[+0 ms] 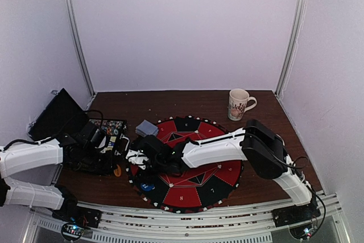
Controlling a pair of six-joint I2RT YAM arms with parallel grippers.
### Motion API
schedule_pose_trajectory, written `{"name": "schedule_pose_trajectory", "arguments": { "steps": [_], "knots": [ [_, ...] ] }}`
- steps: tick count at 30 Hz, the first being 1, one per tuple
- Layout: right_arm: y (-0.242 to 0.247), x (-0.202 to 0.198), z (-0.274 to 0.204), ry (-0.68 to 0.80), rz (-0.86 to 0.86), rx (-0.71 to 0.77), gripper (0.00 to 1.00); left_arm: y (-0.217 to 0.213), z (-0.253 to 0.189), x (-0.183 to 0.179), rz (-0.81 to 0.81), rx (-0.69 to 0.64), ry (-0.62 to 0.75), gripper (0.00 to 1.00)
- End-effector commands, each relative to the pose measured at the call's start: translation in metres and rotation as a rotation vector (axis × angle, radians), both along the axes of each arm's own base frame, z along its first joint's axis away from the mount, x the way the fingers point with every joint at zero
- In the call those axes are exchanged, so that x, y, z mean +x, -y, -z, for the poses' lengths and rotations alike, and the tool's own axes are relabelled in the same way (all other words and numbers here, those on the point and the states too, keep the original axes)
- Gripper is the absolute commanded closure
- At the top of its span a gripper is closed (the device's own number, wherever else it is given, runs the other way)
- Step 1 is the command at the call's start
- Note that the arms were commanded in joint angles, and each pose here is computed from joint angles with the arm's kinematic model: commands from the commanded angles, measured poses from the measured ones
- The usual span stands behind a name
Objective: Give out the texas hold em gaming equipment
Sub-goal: Pick up the dealer button from position 10.
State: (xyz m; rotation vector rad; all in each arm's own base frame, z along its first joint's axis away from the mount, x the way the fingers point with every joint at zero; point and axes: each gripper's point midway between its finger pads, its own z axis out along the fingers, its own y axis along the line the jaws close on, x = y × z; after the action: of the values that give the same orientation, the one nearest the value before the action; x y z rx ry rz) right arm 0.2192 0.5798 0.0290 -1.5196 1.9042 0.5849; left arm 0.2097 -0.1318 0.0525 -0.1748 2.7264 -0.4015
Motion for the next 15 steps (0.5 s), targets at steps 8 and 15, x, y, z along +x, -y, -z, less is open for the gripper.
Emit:
{"name": "schedule_pose_trajectory", "arguments": {
  "steps": [8, 15],
  "knots": [
    [0.025, 0.063, -0.107, -0.038, 0.205, 0.215, 0.7, 0.008, -0.045, 0.032, 0.053, 0.013, 0.156, 1.0],
    [0.125, 0.121, -0.147, -0.051, 0.461, 0.281, 0.72, 0.024, -0.047, 0.045, 0.099, -0.019, 0.184, 1.0]
  ]
}}
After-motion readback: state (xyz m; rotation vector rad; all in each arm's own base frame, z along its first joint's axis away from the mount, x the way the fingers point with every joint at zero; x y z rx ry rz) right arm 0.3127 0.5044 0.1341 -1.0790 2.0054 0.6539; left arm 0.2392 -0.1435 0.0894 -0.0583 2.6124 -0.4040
